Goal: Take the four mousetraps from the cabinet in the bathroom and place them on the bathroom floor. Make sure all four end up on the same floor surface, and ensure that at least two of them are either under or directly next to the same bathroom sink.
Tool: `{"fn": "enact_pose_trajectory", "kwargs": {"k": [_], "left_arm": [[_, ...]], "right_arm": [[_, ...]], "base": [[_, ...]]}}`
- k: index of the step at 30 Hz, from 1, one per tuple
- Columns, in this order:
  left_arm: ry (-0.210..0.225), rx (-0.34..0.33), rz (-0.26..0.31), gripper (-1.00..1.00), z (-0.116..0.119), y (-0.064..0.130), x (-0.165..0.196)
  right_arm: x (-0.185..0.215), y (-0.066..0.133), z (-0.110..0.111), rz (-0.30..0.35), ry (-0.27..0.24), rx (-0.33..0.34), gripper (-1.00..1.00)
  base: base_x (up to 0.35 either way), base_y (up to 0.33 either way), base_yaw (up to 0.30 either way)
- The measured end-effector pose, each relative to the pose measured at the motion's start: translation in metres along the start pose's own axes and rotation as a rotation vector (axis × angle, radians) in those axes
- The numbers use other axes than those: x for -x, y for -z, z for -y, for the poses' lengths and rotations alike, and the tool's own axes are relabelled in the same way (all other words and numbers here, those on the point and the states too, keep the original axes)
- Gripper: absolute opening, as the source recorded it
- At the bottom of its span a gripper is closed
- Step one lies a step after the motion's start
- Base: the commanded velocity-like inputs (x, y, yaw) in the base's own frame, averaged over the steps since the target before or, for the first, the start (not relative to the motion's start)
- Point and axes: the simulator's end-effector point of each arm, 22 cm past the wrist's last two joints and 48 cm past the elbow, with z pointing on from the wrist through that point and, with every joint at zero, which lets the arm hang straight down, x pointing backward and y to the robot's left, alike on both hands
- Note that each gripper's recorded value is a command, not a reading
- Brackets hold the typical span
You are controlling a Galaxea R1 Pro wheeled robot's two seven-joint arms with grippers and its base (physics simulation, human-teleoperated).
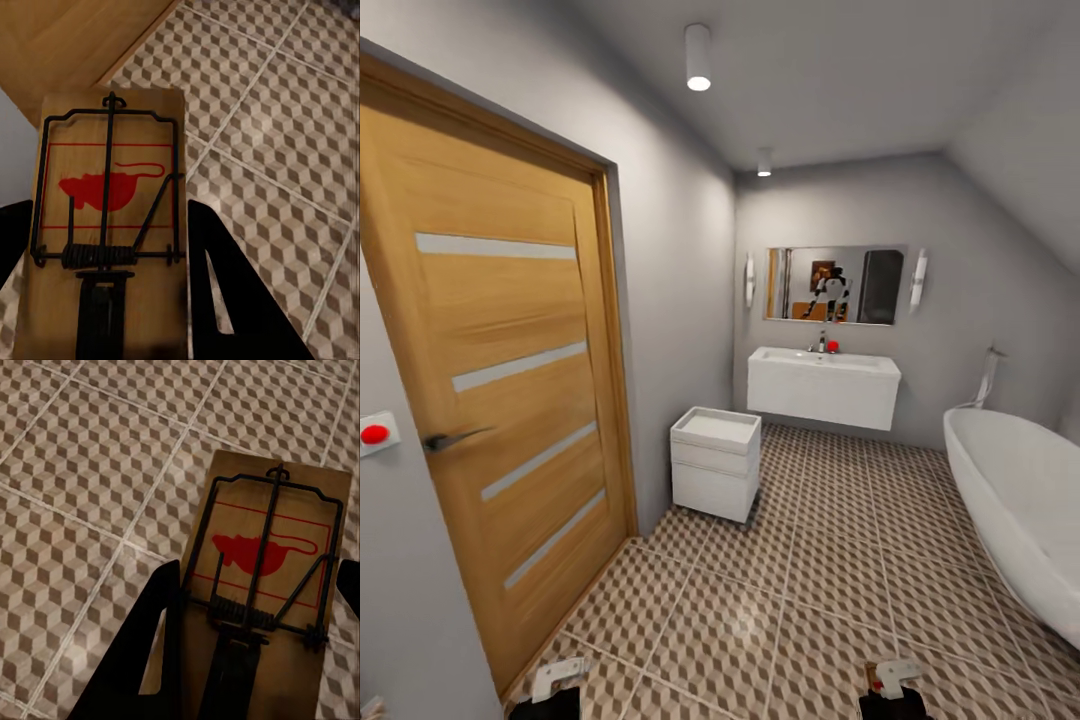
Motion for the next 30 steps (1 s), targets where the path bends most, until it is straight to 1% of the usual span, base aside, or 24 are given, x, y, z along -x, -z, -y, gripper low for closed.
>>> {"fn": "enact_pose_trajectory", "kwargs": {"k": [13, 18, 30], "left_arm": [[0.001, 0.002, 0.005, -1.00, -0.0004, 0.0006, 0.0024], [0.001, 0.003, 0.005, -1.00, -0.0007, 0.0006, 0.0025], [0.000, 0.003, 0.004, -1.00, 0.0003, 0.0007, 0.0020]], "right_arm": [[0.0021, 0.0006, 0.0002, 0.005, 0.000, 0.000, -1.00], [0.0024, 0.0007, 0.0002, 0.005, 0.000, -0.001, -1.00], [0.0024, 0.0007, 0.0002, 0.005, 0.000, -0.001, -1.00]], "base": [[0.316, -0.097, -0.267], [0.316, -0.106, -0.060], [0.316, -0.141, -0.007]]}}
